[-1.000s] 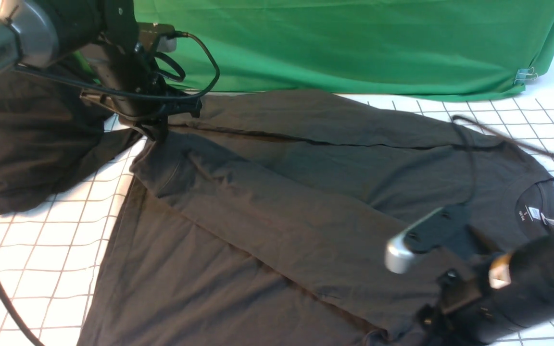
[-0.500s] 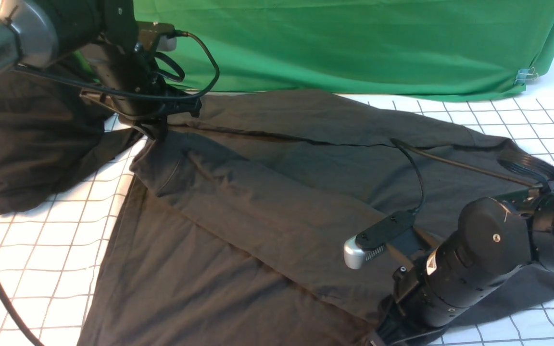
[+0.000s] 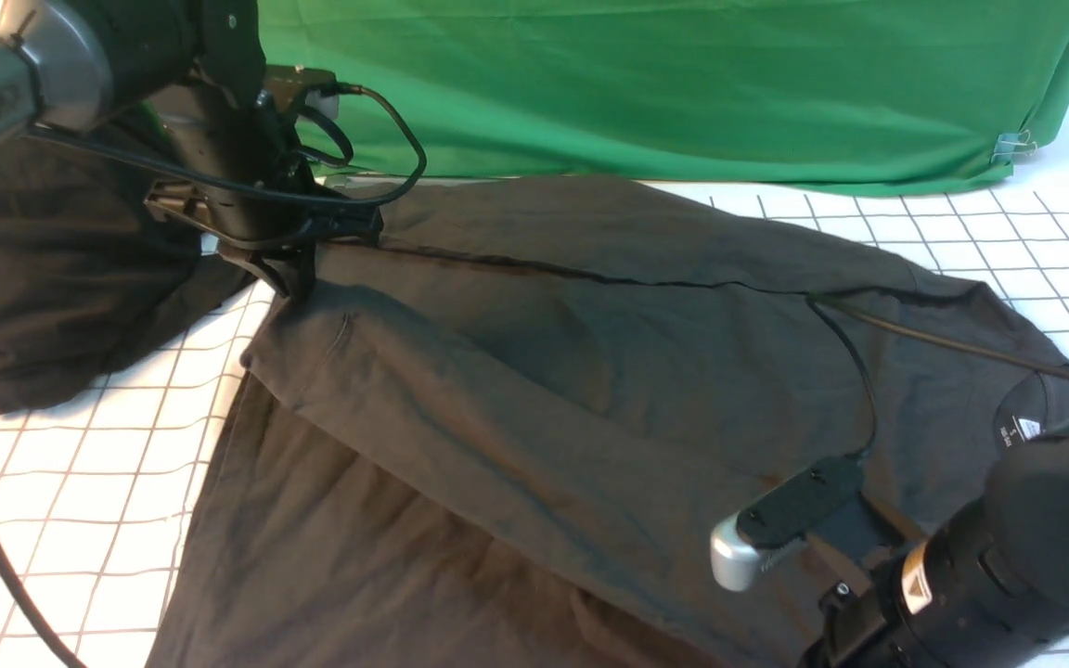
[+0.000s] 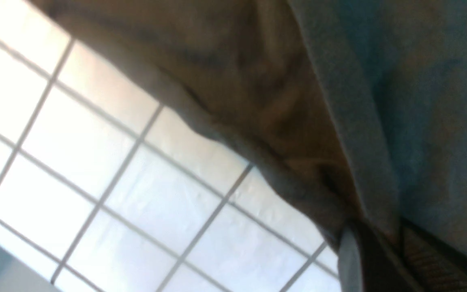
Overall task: Fold a long-sleeved shirt over a white checkered tablecloth.
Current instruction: 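Fold the left side of the black T-shirt inward over its body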
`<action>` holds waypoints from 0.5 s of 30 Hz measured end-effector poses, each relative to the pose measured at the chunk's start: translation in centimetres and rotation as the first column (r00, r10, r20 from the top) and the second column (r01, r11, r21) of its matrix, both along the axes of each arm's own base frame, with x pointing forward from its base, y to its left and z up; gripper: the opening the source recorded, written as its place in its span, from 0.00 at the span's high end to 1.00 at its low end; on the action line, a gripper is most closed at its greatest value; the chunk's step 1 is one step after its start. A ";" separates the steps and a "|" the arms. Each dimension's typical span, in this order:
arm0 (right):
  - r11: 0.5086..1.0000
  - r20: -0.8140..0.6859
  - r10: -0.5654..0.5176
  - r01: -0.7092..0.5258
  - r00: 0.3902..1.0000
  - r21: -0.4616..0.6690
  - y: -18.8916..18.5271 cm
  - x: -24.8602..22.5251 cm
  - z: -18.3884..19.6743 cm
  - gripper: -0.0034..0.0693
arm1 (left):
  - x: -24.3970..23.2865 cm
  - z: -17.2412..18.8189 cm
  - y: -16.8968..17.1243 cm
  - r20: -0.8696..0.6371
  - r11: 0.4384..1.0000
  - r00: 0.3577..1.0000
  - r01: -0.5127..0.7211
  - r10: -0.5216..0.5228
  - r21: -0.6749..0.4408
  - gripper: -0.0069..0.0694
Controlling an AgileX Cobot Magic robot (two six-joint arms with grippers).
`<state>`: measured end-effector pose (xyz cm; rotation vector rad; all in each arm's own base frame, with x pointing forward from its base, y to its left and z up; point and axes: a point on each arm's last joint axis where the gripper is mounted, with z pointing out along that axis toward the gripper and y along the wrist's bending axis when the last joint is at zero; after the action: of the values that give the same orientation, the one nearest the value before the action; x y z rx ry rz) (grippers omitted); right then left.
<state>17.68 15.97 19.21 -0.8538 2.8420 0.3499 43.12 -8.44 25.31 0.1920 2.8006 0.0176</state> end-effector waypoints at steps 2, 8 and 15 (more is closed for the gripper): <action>1.000 -0.003 0.001 -0.001 1.000 -0.002 0.0 -0.1 -0.1 0.91 | 0.0 0.0 0.0 -0.001 1.000 1.000 0.000 0.000 -0.001 0.89; 1.000 -0.011 0.001 -0.001 1.000 -0.008 -0.1 -0.2 -0.1 0.72 | -0.1 0.0 0.0 -0.016 1.000 1.000 0.021 -0.021 0.008 0.89; 1.000 -0.017 -0.003 0.003 1.000 -0.011 -0.1 -0.2 -0.2 0.34 | -0.1 0.0 0.0 -0.014 0.998 0.998 0.066 -0.066 0.022 0.79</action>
<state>17.44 15.85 19.06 -0.8526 2.8630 0.3437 43.00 -8.43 25.29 0.2911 2.8067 0.0328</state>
